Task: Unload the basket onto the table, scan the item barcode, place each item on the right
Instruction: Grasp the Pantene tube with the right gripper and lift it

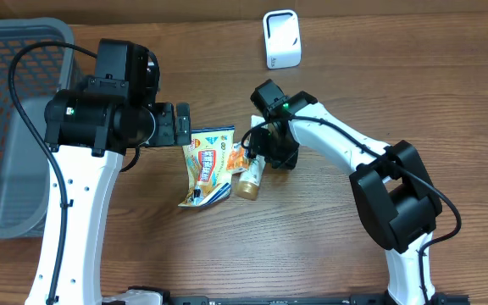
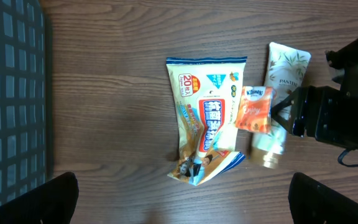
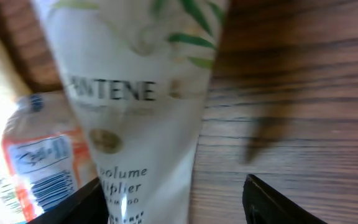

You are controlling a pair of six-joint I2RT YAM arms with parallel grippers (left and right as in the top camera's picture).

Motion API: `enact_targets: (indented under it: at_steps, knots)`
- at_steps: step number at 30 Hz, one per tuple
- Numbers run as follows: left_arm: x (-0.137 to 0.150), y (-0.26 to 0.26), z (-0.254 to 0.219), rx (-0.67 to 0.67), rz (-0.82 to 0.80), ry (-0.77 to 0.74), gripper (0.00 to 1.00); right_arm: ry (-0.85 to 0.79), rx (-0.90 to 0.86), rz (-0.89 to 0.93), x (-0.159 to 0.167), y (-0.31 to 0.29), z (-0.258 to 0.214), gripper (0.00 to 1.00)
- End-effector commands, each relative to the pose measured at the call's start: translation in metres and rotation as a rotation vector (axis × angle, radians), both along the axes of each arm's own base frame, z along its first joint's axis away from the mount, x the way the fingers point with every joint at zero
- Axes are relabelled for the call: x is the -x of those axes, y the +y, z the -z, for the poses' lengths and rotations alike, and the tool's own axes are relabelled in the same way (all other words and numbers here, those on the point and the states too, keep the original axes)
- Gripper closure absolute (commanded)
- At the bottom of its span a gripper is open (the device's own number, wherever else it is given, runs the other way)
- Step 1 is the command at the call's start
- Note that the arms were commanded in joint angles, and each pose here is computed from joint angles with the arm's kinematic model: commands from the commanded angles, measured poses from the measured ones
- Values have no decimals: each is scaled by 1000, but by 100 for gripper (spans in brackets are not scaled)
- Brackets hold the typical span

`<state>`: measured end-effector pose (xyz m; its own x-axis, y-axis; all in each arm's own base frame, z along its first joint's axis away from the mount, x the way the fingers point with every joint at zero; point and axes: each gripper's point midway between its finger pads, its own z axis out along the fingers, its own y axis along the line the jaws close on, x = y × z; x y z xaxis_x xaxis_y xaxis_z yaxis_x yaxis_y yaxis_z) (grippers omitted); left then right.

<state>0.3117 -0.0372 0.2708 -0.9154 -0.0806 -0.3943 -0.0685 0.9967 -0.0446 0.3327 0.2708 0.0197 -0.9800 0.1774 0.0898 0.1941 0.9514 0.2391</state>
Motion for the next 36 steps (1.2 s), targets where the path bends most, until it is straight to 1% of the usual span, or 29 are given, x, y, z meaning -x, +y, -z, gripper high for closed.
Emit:
enact_targets:
  at_steps: [1,4,7,12,15,19,21,25,30,36]
  knots:
    - [-4,3,-4,-2,-21,-12,0,-72,135,39,-11,-31,-4,33]
    - [-4,3,-4,-2,-21,-12,0,-73,204,54,-14,-52,-3,33]
    - [-4,3,-4,-2,-21,-12,0,-78,214,-44,-21,-67,-7,33]
    - [-4,3,-4,-2,-21,-12,0,-90,215,-129,-23,-73,-8,33]
    - [-4,3,-4,-2,-21,-12,0,-100,210,-178,-24,-71,-8,44]
    - [-4,3,-4,-2,-21,-12,0,-117,207,-328,-20,-67,-7,43]
    - [-4,3,-4,-2,-21,-12,0,-125,210,-379,-19,-66,-6,40]
    - [-4,3,-4,-2,-21,-12,0,-137,208,-434,-18,-65,-1,40]
    - [-4,3,-4,-2,-20,-12,0,-142,210,-432,-19,-66,1,62]
    - [-4,3,-4,-2,-21,-12,0,-169,262,-427,-26,-73,0,78]
